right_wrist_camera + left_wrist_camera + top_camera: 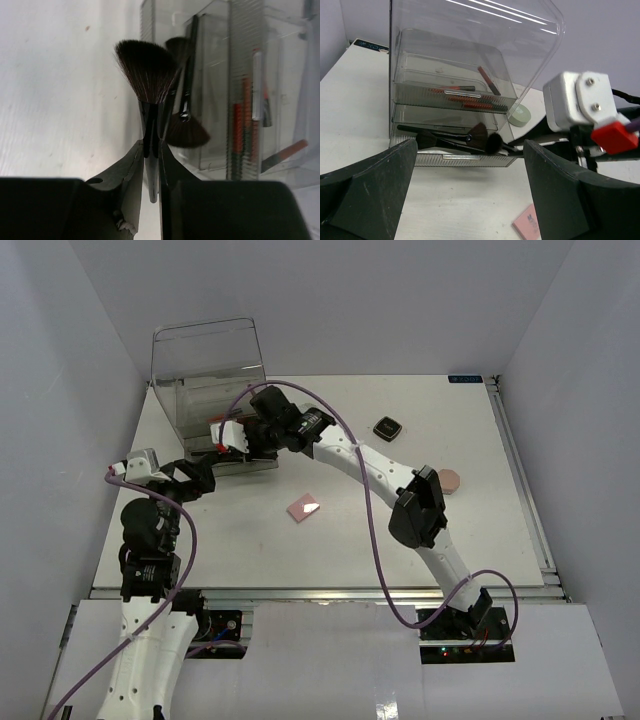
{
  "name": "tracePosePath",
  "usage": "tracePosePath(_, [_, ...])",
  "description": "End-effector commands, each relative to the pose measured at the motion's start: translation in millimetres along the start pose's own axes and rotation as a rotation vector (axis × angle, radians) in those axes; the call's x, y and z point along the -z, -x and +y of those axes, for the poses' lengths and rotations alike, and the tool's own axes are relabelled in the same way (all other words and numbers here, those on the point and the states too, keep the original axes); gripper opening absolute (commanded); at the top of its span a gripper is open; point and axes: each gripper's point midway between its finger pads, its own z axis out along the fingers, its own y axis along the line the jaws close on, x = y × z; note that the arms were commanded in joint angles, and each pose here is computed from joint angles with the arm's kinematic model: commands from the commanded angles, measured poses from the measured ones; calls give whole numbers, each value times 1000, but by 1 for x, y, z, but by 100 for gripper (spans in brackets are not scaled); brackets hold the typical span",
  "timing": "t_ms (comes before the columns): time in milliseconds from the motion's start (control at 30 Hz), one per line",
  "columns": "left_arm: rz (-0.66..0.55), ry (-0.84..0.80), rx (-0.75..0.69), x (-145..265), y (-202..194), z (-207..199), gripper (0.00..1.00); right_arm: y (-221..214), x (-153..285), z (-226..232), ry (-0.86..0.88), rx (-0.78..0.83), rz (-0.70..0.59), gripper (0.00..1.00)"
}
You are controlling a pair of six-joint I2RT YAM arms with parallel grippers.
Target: Organize the makeup
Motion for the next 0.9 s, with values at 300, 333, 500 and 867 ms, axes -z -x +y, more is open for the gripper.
tracePosePath(300, [-14, 7, -14, 1, 1, 3, 98, 2, -47, -81, -368, -76, -122, 44])
tracePosePath(333, [-10, -6, -14, 1, 0, 1, 98, -5, -48, -80, -375, -88, -106, 51])
tracePosePath(500, [23, -91, -6, -2, -7, -14, 93, 0, -22, -82, -378, -165, -131, 72])
tracePosePath(867, [322, -199, 261, -28, -77, -41, 35, 39, 159, 34, 166, -398, -530, 41])
